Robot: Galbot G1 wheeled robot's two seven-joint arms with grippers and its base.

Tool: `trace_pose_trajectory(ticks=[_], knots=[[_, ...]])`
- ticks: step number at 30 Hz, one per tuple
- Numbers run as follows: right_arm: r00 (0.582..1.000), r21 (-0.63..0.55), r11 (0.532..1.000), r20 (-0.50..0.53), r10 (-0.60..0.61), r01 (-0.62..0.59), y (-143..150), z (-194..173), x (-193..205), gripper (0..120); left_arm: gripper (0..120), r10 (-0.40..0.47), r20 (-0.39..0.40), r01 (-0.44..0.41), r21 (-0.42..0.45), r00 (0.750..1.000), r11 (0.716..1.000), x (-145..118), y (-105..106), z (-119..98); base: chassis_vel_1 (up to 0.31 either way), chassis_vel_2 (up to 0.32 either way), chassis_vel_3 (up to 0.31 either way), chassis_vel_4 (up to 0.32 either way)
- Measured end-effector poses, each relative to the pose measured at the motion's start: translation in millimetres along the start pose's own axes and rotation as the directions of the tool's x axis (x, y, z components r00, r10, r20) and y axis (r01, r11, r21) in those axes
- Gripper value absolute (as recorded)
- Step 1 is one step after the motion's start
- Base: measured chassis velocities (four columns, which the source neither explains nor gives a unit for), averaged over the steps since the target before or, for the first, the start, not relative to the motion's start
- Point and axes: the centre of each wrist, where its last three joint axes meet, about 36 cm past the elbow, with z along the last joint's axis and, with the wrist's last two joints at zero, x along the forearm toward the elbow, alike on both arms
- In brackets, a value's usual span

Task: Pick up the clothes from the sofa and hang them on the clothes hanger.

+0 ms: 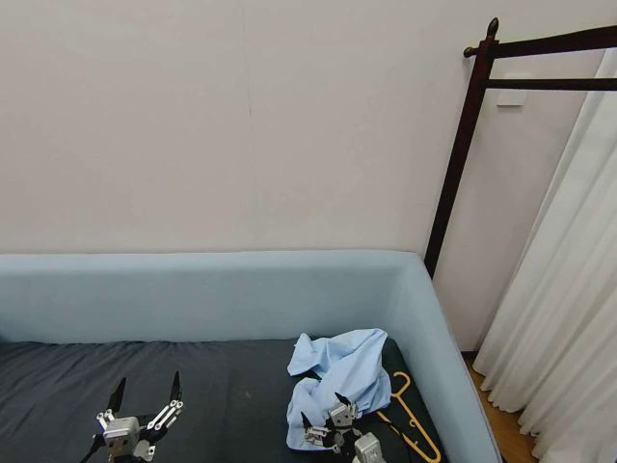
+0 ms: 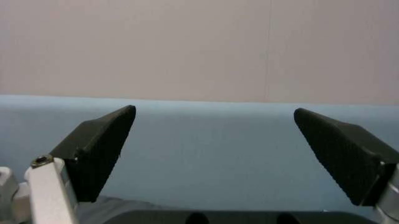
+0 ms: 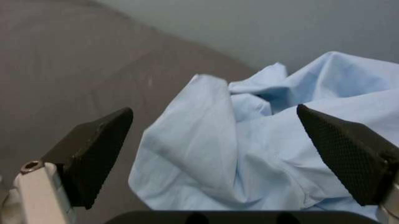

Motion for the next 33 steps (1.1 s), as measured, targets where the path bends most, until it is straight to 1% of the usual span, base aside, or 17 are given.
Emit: trace_pose_trajectory(ticks=[4, 8, 13, 15, 16, 17, 21, 22, 26, 27, 28, 29, 30, 32, 33], knots=[[0.997, 0.035, 0.999, -0.070, -0.021, 0.023, -15, -5, -9, 100, 100, -0.010, 0.004, 0.010, 0.002, 1.000, 1.000, 2, 0, -1, 0.000, 0.000, 0.000, 0.000], [0.995, 0.052, 0.998, -0.095, -0.023, 0.028, -20, -2, -18, 100, 100, -0.015, 0.005, 0.015, 0.001, 1.000, 1.000, 3, -2, -1, 0.000, 0.000, 0.000, 0.000], [0.994, 0.073, 0.997, -0.106, -0.018, 0.026, -16, 6, -30, 100, 100, -0.023, 0.003, 0.023, 0.003, 1.000, 1.000, 5, -6, 0, 0.000, 0.000, 0.000, 0.000], [0.992, 0.071, 0.997, -0.123, 0.005, 0.004, -12, 7, -34, 92, 100, -0.027, 0.000, 0.027, 0.003, 1.000, 1.000, 6, -8, 1, 0.000, 0.000, 0.000, 0.000], [0.992, 0.071, 0.997, -0.123, 0.005, 0.004, -12, 7, -34, 92, 100, -0.027, 0.000, 0.027, 0.003, 1.000, 1.000, 6, -8, 1, 0.000, 0.000, 0.000, 0.000], [0.990, 0.067, 0.998, -0.137, 0.016, -0.007, -11, 7, -35, 88, 100, -0.028, -0.001, 0.028, 0.004, 1.000, 1.000, 7, -8, 1, 0.000, 0.000, 0.000, 0.000], [0.987, 0.060, 0.998, -0.162, 0.023, -0.014, -6, 9, -34, 70, 100, -0.033, -0.001, 0.033, 0.004, 0.999, 0.999, 10, -10, 0, 0.000, 0.000, 0.000, 0.000], [0.987, 0.060, 0.998, -0.162, 0.023, -0.014, -6, 9, -34, 70, 100, -0.033, -0.001, 0.033, 0.004, 0.999, 0.999, 10, -10, 0, 0.000, 0.000, 0.000, 0.000], [0.990, 0.055, 0.999, -0.140, 0.013, -0.005, -1, 11, -34, 52, 100, -0.037, 0.003, 0.037, 0.004, 0.999, 0.999, 13, -11, -3, 0.000, 0.000, 0.000, 0.000], [0.991, 0.049, 0.999, -0.134, 0.011, -0.004, 1, 11, -34, 49, 100, -0.038, 0.004, 0.038, 0.003, 0.999, 0.999, 13, -11, -4, 0.000, 0.000, 0.000, 0.000], [0.991, 0.049, 0.999, -0.134, 0.011, -0.004, 1, 11, -34, 49, 100, -0.038, 0.004, 0.038, 0.003, 0.999, 0.999, 13, -11, -4, 0.000, 0.000, 0.000, 0.000], [0.991, 0.043, 0.999, -0.130, 0.011, -0.006, 3, 10, -34, 46, 100, -0.038, 0.005, 0.038, 0.004, 0.999, 0.999, 13, -11, -5, 0.000, 0.000, 0.000, 0.000], [0.992, 0.030, 1.000, -0.126, 0.014, -0.010, 7, 9, -33, 39, 100, -0.039, 0.007, 0.039, 0.004, 0.999, 0.999, 13, -11, -6, 0.000, 0.000, 0.000, 0.000], [0.992, 0.012, 1.000, -0.126, 0.021, -0.020, 13, 7, -31, 31, 100, -0.040, 0.008, 0.040, 0.005, 0.999, 0.999, 13, -11, -7, 0.000, 0.000, 0.000, 0.000], [0.992, 0.012, 1.000, -0.126, 0.021, -0.020, 13, 7, -31, 31, 100, -0.040, 0.008, 0.040, 0.005, 0.999, 0.999, 13, -11, -7, 0.000, 0.000, 0.000, 0.000]])
